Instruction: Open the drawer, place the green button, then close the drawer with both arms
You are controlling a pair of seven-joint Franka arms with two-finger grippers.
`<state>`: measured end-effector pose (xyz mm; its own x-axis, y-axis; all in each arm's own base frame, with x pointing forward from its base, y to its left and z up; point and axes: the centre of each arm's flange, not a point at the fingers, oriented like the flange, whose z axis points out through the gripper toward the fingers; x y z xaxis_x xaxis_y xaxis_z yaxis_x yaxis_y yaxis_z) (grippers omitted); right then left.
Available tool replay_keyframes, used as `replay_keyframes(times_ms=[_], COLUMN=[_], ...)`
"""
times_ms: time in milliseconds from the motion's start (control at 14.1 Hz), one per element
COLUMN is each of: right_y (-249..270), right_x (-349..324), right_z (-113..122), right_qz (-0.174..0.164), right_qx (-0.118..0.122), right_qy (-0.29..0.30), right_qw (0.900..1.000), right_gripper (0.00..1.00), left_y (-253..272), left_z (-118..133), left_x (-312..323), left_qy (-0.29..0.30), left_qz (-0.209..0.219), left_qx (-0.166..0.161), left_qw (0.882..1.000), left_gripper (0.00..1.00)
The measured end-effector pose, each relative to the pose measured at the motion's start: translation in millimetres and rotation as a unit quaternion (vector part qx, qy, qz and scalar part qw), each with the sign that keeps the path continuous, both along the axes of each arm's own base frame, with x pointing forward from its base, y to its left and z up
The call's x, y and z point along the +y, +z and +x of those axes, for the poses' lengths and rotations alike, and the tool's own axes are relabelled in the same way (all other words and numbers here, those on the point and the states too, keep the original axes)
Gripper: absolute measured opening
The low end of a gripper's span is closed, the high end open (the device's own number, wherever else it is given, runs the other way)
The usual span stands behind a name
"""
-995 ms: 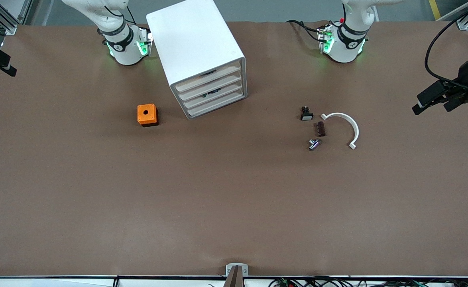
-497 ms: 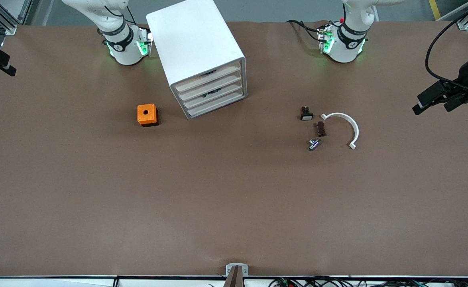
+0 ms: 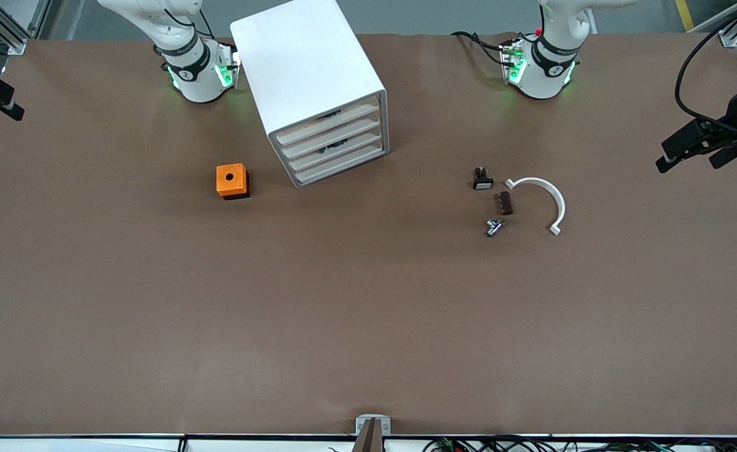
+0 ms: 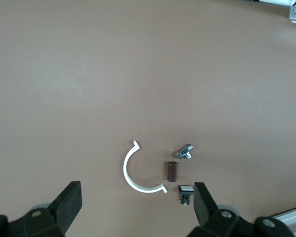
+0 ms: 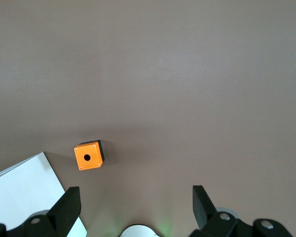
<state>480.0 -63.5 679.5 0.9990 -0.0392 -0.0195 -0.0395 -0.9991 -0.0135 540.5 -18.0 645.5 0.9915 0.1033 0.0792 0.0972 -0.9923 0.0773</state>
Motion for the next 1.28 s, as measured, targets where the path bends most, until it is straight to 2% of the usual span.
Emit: replay_keyframes(times_ms=[426, 710, 1279], right_y=[0.4, 0.4, 0.5], right_x=[0.5, 0.5, 0.5], right_z=[-0.1, -0.1, -0.1], right_qz=[0.0, 0.0, 0.0], right_qx=[-0.001, -0.001, -0.001], right_qy=[0.0, 0.0, 0.0], right_qw=[1.0, 1.0, 1.0], right_gripper=[1.0, 1.0, 1.0], left_y=[-0.3, -0.4, -1.9], left_z=[-1.1, -1.0, -2.8], left_x=[-14.8, -12.9, -12.7], left_qy=[-0.019, -0.063, -0.065], left_qz=[0.011, 0.015, 0.015], left_qx=[0.002, 0.0, 0.009], left_qw=[1.0, 0.998, 0.998], left_gripper=[1.0, 1.0, 1.0])
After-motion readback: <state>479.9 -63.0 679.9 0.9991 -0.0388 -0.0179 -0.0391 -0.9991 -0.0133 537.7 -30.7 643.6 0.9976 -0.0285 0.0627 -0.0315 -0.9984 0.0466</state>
